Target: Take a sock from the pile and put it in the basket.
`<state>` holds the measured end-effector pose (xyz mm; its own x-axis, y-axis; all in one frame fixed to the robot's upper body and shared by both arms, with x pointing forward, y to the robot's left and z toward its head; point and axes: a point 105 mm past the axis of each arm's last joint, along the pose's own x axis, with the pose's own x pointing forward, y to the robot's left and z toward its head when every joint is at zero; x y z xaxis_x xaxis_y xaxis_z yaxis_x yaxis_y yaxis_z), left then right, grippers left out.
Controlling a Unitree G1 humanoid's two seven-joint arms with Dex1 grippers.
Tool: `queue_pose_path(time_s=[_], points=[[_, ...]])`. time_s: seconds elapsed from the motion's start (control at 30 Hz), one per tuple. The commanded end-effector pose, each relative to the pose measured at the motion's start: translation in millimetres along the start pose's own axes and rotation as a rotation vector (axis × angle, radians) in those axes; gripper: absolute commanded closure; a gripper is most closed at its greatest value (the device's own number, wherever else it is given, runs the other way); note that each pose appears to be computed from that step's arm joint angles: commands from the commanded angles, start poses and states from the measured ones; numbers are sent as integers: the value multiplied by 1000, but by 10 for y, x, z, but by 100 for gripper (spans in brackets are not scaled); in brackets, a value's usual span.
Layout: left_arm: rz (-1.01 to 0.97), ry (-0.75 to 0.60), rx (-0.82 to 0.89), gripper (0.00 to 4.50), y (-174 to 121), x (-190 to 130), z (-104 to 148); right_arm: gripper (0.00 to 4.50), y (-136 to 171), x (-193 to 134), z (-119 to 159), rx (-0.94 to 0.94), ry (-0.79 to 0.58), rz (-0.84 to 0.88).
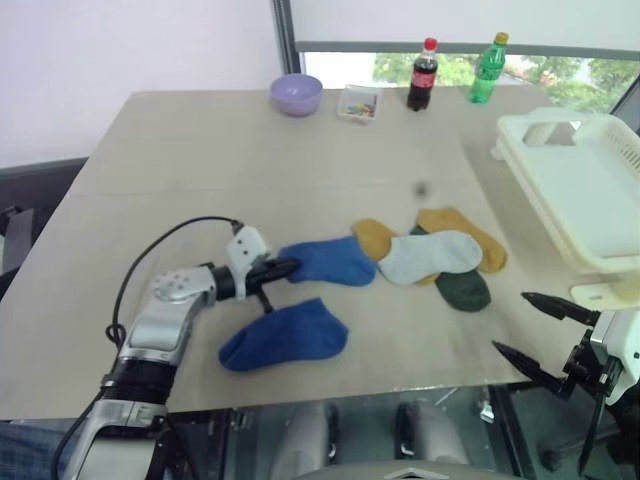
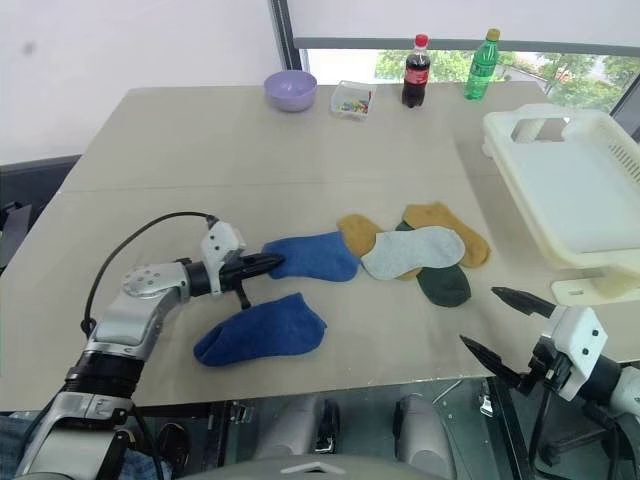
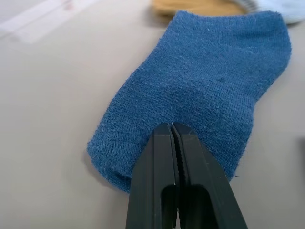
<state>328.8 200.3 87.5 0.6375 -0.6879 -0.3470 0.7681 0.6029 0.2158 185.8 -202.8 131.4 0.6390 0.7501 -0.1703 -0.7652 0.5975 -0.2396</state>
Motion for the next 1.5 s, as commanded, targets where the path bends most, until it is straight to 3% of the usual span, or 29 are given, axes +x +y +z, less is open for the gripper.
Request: queue_pose_path(time_s=[0.03, 0.3, 0.43, 0.53, 0.57, 0.6, 0.7, 0.77, 0.83, 0.97, 1.07, 1.3, 1.43, 1.5], points=[[64, 125, -26, 446, 73, -194, -351, 0, 100, 86, 174, -37, -38, 86], [45, 188, -54, 446, -1, -419, -583, 0, 233, 188, 284, -31, -46, 198], [46, 176, -9, 446, 8, -496, -579, 0, 196, 242, 253, -50, -29, 189], [16, 159, 4, 367, -29, -549, -568, 0, 135, 317, 198, -61, -6, 140], [12, 152, -15, 306, -38, -560, -560, 0, 135, 371, 190, -37, -1, 138], [-6, 140, -42, 278, -52, -571, -537, 0, 119, 487, 221, -17, -23, 124], [5, 45, -124, 278, 76, -568, -343, 0, 25, 952, 336, -11, -90, 69], [88, -14, -153, 278, 286, -550, -226, 0, -51, 1252, 280, 40, -31, 23], [152, -29, -181, 278, 439, -534, -209, 0, -122, 1500, 216, 81, 39, -22], [95, 3, -195, 278, 382, -449, -266, 0, -24, 1865, 274, 104, 43, 28], [16, -16, -251, 278, 259, -429, -243, 0, 92, 2027, 296, 157, 52, 87], [-177, 83, -289, 278, -170, -446, -408, 0, 362, 2296, 389, 301, 50, 193], [-151, 83, -275, 278, -173, -433, -412, 0, 429, 2293, 269, 335, 121, 225], [-140, 85, -275, 276, -161, -438, -423, 82, 395, 2299, 178, 337, 162, 199]])
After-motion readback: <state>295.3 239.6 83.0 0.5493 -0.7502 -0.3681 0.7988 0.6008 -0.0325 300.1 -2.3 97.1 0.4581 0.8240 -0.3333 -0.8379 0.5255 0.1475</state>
